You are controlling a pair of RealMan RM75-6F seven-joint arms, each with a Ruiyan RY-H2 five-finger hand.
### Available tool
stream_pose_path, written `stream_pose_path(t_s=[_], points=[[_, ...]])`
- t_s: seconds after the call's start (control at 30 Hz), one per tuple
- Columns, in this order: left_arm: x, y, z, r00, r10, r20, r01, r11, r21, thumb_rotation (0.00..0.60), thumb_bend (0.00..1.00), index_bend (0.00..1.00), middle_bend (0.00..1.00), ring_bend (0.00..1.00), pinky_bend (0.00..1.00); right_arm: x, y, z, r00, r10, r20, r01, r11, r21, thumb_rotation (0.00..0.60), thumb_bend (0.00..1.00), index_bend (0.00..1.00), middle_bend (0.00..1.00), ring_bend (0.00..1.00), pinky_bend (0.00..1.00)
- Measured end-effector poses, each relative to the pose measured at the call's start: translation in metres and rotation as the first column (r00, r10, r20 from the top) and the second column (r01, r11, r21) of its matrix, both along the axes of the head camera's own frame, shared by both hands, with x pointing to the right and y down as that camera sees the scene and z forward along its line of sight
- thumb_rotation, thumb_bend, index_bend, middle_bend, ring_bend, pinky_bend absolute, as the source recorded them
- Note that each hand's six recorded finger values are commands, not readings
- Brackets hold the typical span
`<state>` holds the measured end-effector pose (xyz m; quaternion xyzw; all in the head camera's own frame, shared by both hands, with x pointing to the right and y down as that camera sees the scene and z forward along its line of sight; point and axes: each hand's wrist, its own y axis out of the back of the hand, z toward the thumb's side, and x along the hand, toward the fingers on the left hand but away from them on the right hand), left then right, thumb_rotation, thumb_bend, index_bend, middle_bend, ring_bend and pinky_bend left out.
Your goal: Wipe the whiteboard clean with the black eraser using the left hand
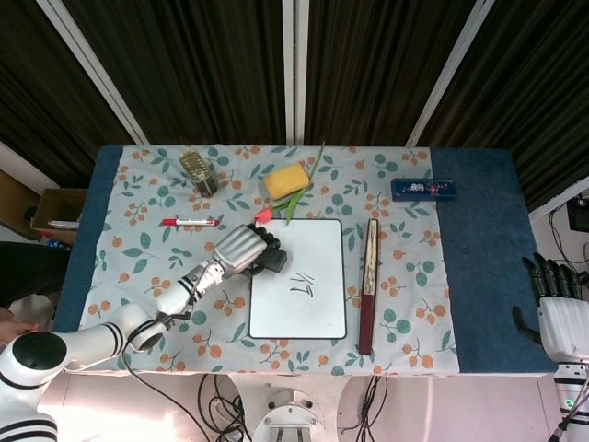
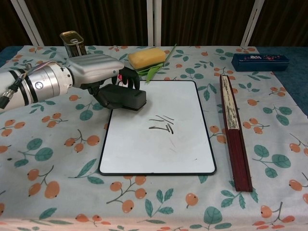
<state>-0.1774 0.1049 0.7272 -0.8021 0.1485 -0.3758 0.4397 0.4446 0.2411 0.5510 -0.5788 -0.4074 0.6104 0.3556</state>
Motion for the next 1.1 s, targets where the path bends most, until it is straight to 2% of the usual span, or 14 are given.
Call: stream_pose_path(t_s=[0.23, 0.53, 0.67, 0.77, 0.87, 1.1], points=[[-0.001, -0.002, -0.004, 0.999, -0.023, -0.034, 0.024, 0.999, 0.028, 0.600, 0.33, 0.58, 0.53, 0.42, 0.52, 0.001, -0.001, 0.000, 1.000, 0.002, 0.001, -0.002, 1.000, 0.002, 0.600, 0.31, 0.00, 0.00, 0.00, 0.00], [0.004, 0.007, -0.024, 0.989, -0.035, -0.147, 0.046, 0.996, 0.077, 0.600, 0.37, 0.62, 0.57, 0.46, 0.57, 0.003, -0.003, 0.000, 1.000, 0.006, 0.007, -0.006, 1.000, 0.005, 0.600, 0.31, 0.00, 0.00, 0.00, 0.00], [0.009, 0.032, -0.036, 0.980, 0.010, -0.201, 0.009, 0.995, 0.097, 0.600, 0.39, 0.64, 0.60, 0.48, 0.58, 0.004, -0.003, 0.001, 1.000, 0.008, 0.008, -0.008, 1.000, 0.005, 0.600, 0.31, 0.00, 0.00, 0.00, 0.00], [0.013, 0.055, -0.039, 0.975, 0.041, -0.217, -0.025, 0.997, 0.079, 0.600, 0.45, 0.66, 0.61, 0.50, 0.59, 0.006, -0.004, 0.002, 1.000, 0.012, 0.006, -0.012, 1.000, 0.002, 0.600, 0.31, 0.00, 0.00, 0.00, 0.00], [0.017, 0.075, -0.041, 0.973, 0.075, -0.219, -0.062, 0.996, 0.066, 0.600, 0.46, 0.67, 0.62, 0.50, 0.60, 0.006, -0.004, 0.003, 1.000, 0.014, 0.009, -0.014, 1.000, 0.000, 0.600, 0.31, 0.00, 0.00, 0.00, 0.00], [0.024, 0.098, -0.042, 0.968, 0.148, -0.203, -0.134, 0.987, 0.084, 0.600, 0.49, 0.68, 0.63, 0.52, 0.61, 0.008, -0.004, 0.003, 1.000, 0.020, 0.009, -0.020, 1.000, 0.005, 0.600, 0.31, 0.00, 0.00, 0.00, 0.00]])
